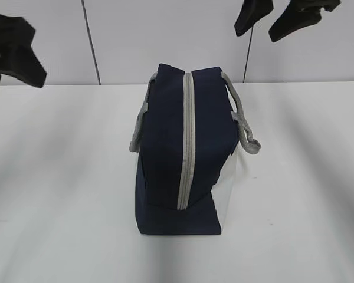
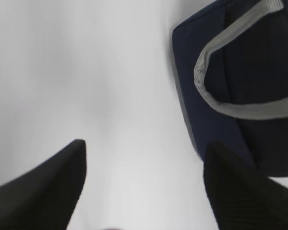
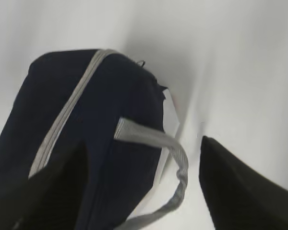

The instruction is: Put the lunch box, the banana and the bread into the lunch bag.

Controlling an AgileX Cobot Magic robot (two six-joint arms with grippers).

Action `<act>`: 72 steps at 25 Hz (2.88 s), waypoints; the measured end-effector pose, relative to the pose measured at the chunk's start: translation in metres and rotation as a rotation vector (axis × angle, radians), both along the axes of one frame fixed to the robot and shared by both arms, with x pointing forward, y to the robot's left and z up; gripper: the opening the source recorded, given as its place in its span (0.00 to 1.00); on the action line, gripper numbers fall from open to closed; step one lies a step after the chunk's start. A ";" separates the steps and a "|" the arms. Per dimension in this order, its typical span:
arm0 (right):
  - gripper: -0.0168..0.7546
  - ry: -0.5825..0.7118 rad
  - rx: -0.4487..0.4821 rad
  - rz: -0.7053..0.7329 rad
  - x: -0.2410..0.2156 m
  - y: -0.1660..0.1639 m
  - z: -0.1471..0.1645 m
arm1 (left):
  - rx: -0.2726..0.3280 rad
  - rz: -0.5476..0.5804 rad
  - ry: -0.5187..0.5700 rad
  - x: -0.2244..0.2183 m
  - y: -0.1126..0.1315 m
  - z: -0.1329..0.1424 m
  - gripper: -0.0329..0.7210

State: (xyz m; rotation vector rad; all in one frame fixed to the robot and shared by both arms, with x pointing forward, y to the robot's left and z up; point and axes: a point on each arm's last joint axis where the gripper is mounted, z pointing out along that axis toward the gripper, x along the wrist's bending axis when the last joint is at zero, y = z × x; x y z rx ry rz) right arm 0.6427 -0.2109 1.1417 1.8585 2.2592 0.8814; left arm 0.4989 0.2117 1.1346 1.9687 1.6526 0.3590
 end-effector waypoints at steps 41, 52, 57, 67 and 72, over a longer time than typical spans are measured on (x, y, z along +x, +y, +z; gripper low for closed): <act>0.73 -0.434 -0.108 -0.073 -0.390 -0.075 -0.070 | 0.035 0.015 -0.199 -0.225 0.081 -0.080 0.70; 0.73 -0.349 -0.204 -0.121 -0.382 -0.082 -0.098 | 0.036 0.017 -0.222 -0.227 0.082 -0.082 0.70; 0.73 -0.350 -0.216 -0.135 -0.382 -0.084 -0.098 | 0.047 0.020 -0.227 -0.227 0.083 -0.081 0.70; 0.73 -0.350 -0.216 -0.135 -0.382 -0.084 -0.098 | 0.049 0.021 -0.226 -0.227 0.083 -0.081 0.70; 0.73 -0.350 -0.216 -0.135 -0.382 -0.084 -0.098 | 0.049 0.023 -0.226 -0.227 0.083 -0.081 0.70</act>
